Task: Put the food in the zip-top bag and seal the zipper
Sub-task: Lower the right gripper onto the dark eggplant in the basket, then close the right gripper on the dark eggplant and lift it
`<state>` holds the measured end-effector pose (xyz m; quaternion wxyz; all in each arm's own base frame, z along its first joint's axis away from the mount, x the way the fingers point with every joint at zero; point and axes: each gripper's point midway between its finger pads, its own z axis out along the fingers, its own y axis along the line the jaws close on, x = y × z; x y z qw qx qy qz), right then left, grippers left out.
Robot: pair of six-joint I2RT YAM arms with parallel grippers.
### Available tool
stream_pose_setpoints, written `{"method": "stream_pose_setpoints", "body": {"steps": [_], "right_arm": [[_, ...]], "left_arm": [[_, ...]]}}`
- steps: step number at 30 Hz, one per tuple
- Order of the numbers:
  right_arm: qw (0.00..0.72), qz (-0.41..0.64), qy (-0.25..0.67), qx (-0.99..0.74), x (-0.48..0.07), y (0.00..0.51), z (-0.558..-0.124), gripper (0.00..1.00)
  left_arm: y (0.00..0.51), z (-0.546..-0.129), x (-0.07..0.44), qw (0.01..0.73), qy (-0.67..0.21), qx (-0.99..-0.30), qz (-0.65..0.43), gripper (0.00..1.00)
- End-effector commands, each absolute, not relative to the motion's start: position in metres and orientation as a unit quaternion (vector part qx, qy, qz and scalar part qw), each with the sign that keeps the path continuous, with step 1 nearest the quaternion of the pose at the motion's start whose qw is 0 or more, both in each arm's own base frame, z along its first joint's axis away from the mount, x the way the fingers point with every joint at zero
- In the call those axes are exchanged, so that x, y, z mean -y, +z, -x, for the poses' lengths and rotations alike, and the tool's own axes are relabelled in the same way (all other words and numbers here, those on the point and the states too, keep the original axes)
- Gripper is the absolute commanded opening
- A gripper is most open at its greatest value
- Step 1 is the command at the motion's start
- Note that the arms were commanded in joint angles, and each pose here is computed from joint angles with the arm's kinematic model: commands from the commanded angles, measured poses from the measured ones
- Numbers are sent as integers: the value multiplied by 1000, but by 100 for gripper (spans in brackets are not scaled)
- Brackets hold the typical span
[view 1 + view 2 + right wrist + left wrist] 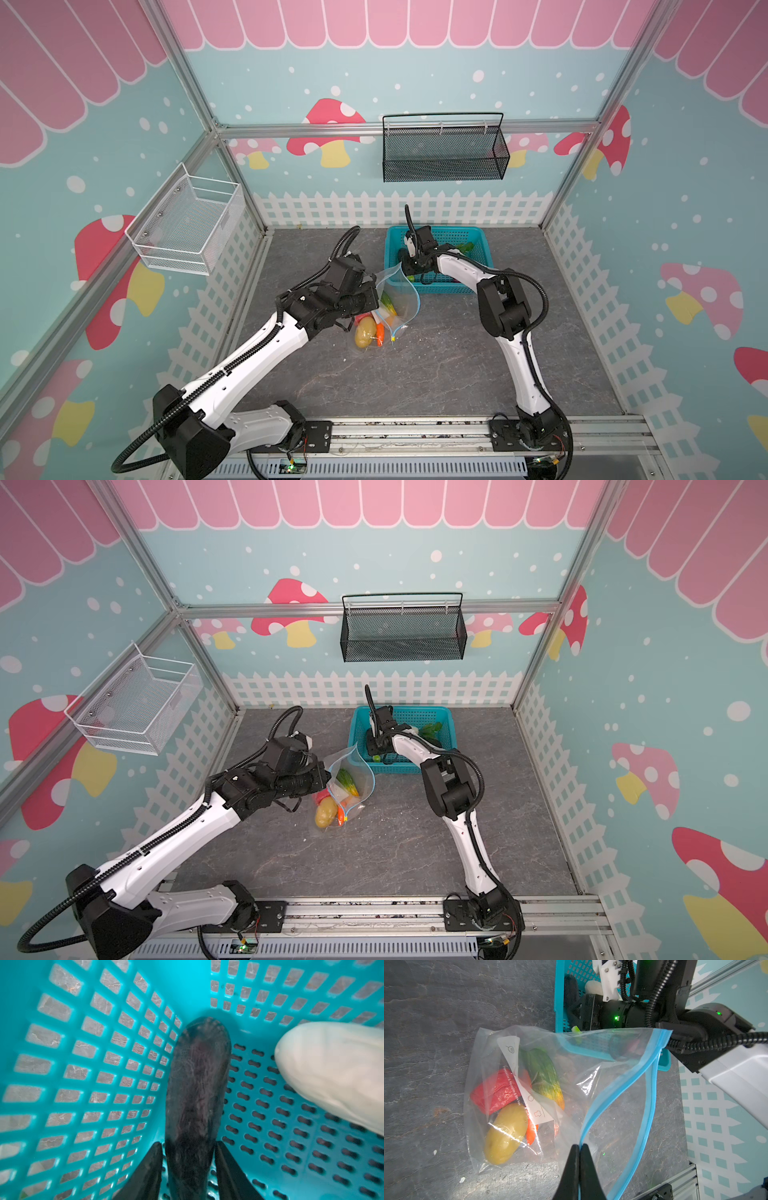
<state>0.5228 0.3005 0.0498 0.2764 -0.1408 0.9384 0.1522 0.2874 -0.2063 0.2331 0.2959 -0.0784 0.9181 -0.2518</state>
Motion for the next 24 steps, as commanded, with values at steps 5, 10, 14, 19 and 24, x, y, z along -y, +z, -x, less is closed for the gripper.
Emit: {"method": "stream_pose_setpoints", "body": {"steps": [5, 10, 14, 19, 24], "right_arm": [[276, 137, 153, -939, -297, 51, -527, 38], [282, 134, 159, -936, -293, 64, -527, 37], [295, 135, 163, -932, -289, 82, -527, 37], [311, 133, 170, -926, -282, 105, -522, 37], [322, 134, 177, -920, -278, 123, -515, 37]], "left_arm": [[235, -288, 206, 298, -257, -916, 80, 0], [236, -289, 207, 298, -259, -915, 80, 0], [235, -290, 209, 294, -262, -915, 85, 0], [236, -291, 216, 286, -283, -911, 92, 0], [235, -291, 222, 278, -293, -910, 97, 0]]}}
